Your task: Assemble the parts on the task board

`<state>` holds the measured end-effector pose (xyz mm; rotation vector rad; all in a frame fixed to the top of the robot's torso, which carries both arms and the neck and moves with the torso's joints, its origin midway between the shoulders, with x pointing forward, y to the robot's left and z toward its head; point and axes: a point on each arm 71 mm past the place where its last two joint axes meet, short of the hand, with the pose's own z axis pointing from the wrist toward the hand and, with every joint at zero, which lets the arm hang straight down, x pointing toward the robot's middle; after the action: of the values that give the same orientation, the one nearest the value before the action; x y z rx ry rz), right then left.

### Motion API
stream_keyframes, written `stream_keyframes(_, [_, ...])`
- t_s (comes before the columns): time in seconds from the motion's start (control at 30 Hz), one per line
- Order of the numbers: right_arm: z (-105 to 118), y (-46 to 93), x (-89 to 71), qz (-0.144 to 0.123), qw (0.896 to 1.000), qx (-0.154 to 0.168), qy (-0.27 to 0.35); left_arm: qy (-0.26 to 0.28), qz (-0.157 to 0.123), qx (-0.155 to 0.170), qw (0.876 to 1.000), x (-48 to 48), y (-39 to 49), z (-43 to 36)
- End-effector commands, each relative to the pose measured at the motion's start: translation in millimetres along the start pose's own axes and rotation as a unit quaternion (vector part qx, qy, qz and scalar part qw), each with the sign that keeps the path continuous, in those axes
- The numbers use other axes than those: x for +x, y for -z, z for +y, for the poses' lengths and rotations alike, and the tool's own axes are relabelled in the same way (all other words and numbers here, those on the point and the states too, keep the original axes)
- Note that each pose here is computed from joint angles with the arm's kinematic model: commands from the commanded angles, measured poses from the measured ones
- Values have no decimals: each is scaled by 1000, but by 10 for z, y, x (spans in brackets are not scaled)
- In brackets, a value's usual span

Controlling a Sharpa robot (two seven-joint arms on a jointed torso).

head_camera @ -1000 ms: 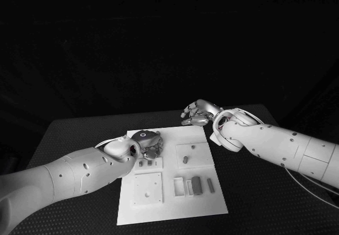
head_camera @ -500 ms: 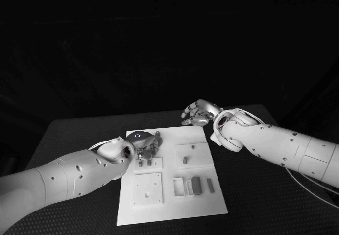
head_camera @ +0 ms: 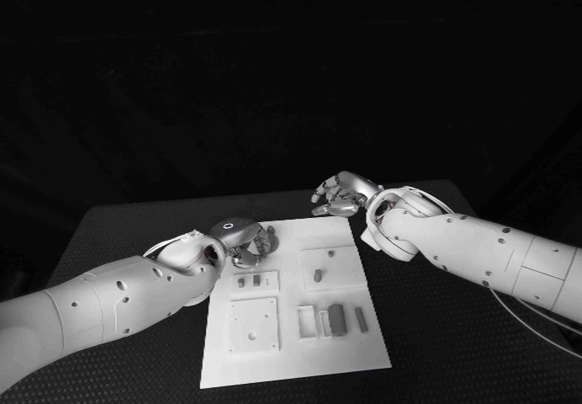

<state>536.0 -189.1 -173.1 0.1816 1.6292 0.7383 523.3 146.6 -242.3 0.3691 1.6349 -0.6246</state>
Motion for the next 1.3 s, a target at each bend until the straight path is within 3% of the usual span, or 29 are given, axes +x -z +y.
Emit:
stream_keyframes(0.03, [9, 1, 8, 7, 1000, -4, 1, 13, -15, -6, 1000, -93, -1, 14])
stream_keyframes(0.27, [14, -5, 14, 7, 1000, -4, 1, 11, -8, -14, 1000, -166, 24, 64])
stream_keyframes(0.47, [4, -5, 10, 7, 1000, -3, 1, 2, 26, -28, 999, -124, 93, 119])
stream_keyframes(0.73, [14, -9, 18, 9, 1000, -4, 0, -16, 32, -29, 999, -112, 171, 155])
stream_keyframes(1.1, [16, -11, 22, 10, 1000, -4, 0, -28, 47, -35, 998, -66, 185, 184])
stream_keyframes(1.3, [16, -12, 23, 11, 1000, -4, 0, -33, 61, -32, 997, 16, 180, 169])
